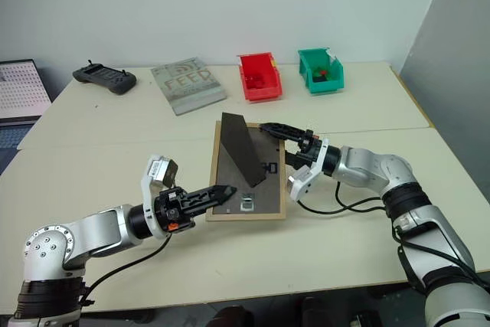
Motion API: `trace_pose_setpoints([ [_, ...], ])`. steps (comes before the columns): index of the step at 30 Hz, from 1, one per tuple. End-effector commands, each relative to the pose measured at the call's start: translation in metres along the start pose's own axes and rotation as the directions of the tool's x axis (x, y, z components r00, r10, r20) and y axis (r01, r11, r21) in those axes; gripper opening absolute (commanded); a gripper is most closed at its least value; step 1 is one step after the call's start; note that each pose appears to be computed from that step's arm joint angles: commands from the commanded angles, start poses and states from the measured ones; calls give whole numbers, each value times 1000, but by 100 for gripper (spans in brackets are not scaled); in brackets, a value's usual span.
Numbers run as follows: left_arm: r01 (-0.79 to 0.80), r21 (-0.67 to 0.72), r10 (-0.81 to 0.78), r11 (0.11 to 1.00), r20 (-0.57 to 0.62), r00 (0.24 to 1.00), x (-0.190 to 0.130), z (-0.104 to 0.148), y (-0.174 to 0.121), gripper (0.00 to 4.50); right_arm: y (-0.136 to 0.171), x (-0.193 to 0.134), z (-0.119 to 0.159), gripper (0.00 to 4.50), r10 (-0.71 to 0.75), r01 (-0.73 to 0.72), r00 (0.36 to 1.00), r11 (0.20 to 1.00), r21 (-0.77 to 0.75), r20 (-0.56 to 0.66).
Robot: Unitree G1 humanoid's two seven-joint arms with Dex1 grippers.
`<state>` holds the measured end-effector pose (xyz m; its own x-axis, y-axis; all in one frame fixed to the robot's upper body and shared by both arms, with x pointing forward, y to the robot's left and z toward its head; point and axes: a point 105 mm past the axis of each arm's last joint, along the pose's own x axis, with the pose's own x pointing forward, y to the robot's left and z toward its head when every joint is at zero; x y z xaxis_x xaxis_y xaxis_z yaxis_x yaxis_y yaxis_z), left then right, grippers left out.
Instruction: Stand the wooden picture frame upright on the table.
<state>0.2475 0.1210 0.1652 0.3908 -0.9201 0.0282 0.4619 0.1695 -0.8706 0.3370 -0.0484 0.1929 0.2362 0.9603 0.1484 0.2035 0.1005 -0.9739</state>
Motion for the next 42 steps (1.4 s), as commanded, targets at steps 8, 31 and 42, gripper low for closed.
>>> trace_pose_setpoints([
  [8, -42, 84, 40, 996, 23, 999, 1, 6, -10, 200, -19, -4, -8, 160, -36, 36, 999, 999, -29, 9],
  [31, -533, 818, 390, 218, 427, 816, -27, 40, -1, 450, 11, 18, -43, 133, 147, 20, 989, -126, 992, -1],
  [42, -565, 767, 338, 304, 468, 817, -14, 11, 4, 450, 83, 23, -49, 133, 302, 188, 950, -333, 924, -84],
])
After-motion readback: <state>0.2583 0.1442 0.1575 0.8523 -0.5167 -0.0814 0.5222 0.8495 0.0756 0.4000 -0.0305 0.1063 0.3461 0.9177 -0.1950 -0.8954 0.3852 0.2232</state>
